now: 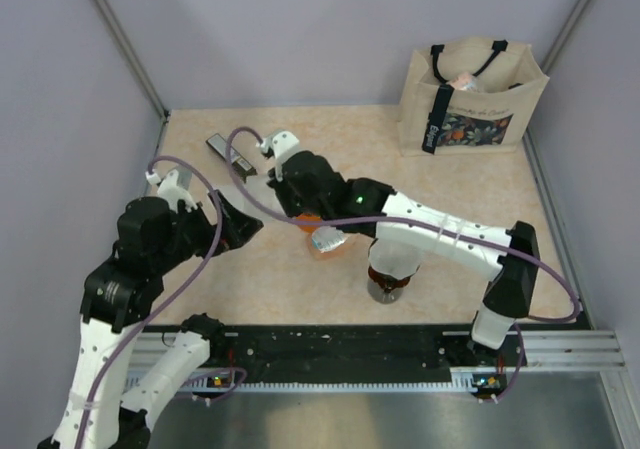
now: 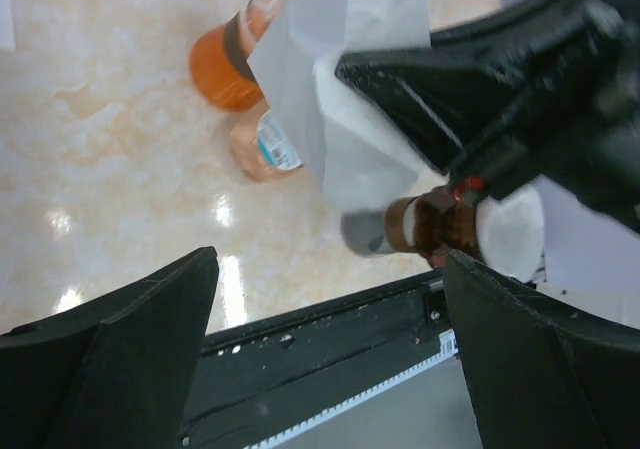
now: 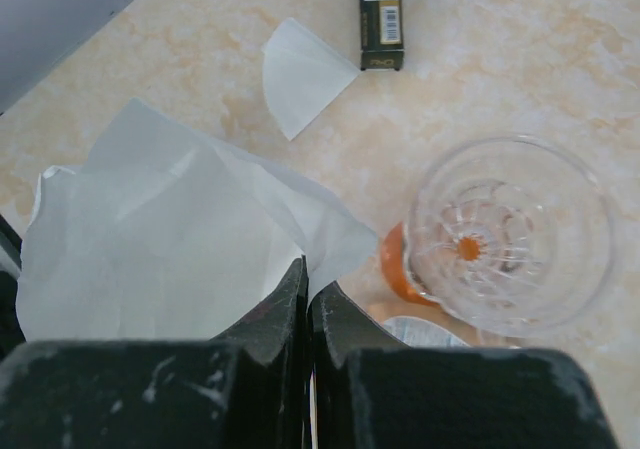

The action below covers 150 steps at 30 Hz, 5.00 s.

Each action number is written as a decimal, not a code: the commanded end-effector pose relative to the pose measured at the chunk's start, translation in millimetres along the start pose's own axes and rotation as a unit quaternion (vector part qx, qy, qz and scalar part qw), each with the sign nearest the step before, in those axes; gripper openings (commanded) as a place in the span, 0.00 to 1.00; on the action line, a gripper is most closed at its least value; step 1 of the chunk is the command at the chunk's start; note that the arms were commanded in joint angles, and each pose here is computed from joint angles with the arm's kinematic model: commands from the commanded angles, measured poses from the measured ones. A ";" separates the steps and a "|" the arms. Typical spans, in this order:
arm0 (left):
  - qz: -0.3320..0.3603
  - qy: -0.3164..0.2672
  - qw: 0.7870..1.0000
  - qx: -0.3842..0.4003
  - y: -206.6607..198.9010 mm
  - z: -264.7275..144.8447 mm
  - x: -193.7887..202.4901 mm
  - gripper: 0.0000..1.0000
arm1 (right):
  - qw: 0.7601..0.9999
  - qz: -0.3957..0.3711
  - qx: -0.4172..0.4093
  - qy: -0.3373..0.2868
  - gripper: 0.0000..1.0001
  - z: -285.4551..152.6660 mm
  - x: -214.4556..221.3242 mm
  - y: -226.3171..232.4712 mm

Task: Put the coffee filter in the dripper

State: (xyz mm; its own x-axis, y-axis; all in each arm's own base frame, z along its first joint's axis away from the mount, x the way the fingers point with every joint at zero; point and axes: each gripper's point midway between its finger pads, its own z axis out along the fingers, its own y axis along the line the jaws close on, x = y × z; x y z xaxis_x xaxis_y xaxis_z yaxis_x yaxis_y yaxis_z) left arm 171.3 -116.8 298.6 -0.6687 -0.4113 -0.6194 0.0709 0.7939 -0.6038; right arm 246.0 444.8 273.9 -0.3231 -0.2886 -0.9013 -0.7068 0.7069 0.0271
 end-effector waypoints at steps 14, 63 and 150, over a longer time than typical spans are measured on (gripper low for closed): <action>-0.001 -0.060 0.998 0.027 -6.1 34.5 -28.4 0.99 | 0.994 0.059 0.048 0.079 0.00 -28.8 -36.2 -138.1; 0.007 -0.053 0.997 -0.050 29.6 55.5 -23.3 0.99 | 0.996 0.027 -0.020 0.084 0.24 5.4 -43.1 -111.7; 0.013 -0.046 0.996 -0.076 39.5 59.1 -22.5 0.99 | 0.962 -0.004 0.007 0.272 0.19 77.8 95.7 -107.8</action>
State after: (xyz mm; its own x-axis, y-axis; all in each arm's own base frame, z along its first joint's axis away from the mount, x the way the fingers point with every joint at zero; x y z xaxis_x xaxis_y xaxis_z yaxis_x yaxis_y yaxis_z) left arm 229.5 -106.0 248.9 -0.6308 -0.4212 -0.6517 -0.0422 0.8572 -0.5132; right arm 339.8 393.3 167.0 -0.5798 -0.5789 -0.5733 -0.7145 0.6994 0.0165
